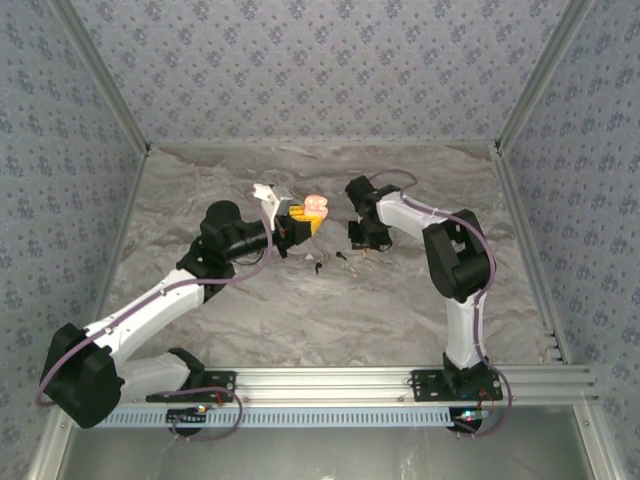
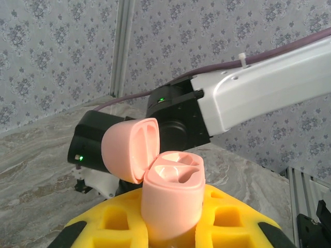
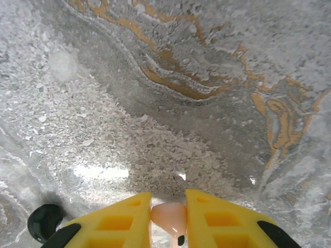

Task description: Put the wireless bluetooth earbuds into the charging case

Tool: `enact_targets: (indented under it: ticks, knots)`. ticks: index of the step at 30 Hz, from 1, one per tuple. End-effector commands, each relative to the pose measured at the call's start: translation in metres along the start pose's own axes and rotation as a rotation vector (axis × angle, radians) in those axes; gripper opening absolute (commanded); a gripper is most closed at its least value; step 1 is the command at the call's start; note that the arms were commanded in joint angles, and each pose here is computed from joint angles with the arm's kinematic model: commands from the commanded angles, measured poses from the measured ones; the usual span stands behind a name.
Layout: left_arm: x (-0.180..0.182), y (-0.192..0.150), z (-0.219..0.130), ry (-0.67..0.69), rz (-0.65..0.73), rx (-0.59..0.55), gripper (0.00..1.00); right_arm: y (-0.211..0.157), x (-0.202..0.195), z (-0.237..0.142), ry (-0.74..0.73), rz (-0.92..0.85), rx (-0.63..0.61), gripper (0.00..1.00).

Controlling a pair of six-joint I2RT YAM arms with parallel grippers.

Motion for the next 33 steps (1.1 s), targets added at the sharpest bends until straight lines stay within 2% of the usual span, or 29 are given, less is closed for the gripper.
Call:
enact_targets:
  ticks: [1,23,33]
  knots:
    - [-0.003,0.005,-0.001,0.002,0.016,-0.038,0.14,0.008,0.0,-0.021,0.039,-0.013,-0.084,0.21]
    - [0.019,-0.005,0.004,0.107,-0.029,-0.067,0.14,0.002,-0.006,-0.079,0.117,-0.029,-0.29,0.2]
    - [0.026,-0.007,0.009,0.122,-0.018,-0.077,0.14,0.001,0.005,-0.135,0.203,-0.077,-0.417,0.2]
Point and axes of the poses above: each hand's point on the last joint's axis, 136 mm out from that joint toward the fingers, its own z axis out along the fingers, its own x axis along the line the jaws close on, y = z × x, the point moved 4 cm from there along -z, back along the fingers, and after that the axes turned 10 degrees about -z, right-handed, at the moved point
